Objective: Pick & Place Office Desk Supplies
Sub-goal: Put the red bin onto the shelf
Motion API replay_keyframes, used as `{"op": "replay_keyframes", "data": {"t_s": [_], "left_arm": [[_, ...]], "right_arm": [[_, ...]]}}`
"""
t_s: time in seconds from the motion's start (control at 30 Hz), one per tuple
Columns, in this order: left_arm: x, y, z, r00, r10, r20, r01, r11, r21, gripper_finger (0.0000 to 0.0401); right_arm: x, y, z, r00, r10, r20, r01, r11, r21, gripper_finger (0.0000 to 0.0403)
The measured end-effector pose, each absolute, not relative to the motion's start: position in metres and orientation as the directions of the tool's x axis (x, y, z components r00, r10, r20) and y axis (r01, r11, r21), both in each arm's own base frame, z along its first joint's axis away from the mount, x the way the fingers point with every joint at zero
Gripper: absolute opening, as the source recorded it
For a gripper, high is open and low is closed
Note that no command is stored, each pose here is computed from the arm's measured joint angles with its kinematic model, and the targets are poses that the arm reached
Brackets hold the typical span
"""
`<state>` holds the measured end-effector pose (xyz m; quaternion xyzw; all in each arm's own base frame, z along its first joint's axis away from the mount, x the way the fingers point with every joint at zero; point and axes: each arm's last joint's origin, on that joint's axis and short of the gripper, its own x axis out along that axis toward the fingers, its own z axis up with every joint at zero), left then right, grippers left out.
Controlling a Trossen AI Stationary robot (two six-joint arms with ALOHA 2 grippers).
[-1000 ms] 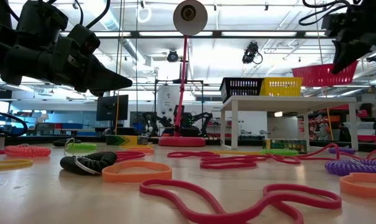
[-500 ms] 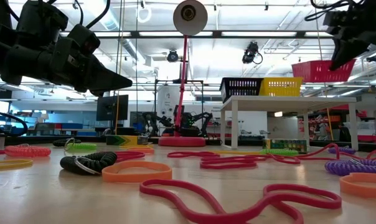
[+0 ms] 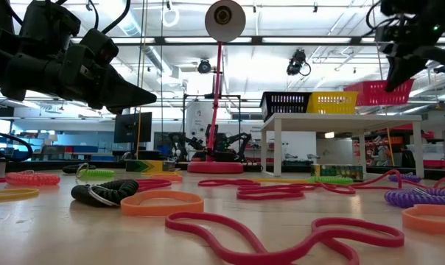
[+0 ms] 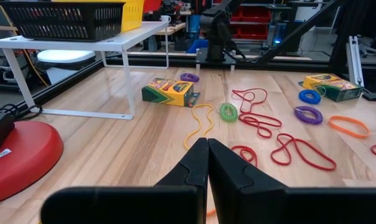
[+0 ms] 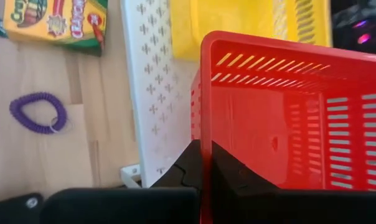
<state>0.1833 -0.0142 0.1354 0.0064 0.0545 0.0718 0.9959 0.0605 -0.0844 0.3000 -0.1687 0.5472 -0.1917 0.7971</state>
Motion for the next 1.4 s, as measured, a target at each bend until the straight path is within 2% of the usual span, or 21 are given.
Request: {"op": "replay_keyframes", "data": {"t_s": [0.37, 0.57, 0.87, 1.13, 1.4], "left_arm": [[0.183, -0.014, 0.135, 0.984, 0.144, -0.108, -0.142, 0.99, 0.021, 0.0011], [0.183, -0.014, 0.135, 0.984, 0.144, -0.108, -0.142, 0.99, 0.021, 0.0011], [0.183, -0.014, 0.135, 0.984, 0.144, -0.107, -0.142, 0.99, 0.021, 0.0011], [0.183, -0.014, 0.135, 0.984, 0.144, -0.107, -0.142, 0.99, 0.021, 0.0011], [0.183, -0.014, 0.135, 0.984, 0.144, -0.107, -0.142, 0.99, 0.021, 0.0011]], "right_arm": [[0.057, -0.104, 0.293, 0.328, -0.423, -0.845, 0.159, 0.906, -0.391, 0.0007], [0.058, -0.106, 0.293, 0.325, -0.423, -0.846, 0.159, 0.906, -0.392, 0.003], [0.058, -0.105, 0.292, 0.333, -0.411, -0.849, 0.173, 0.912, -0.373, 0.0011], [0.058, -0.105, 0.293, 0.342, -0.414, -0.844, 0.199, 0.909, -0.366, 0.0071], [0.058, -0.105, 0.295, 0.352, -0.434, -0.83, 0.238, 0.899, -0.369, 0.008]]}}
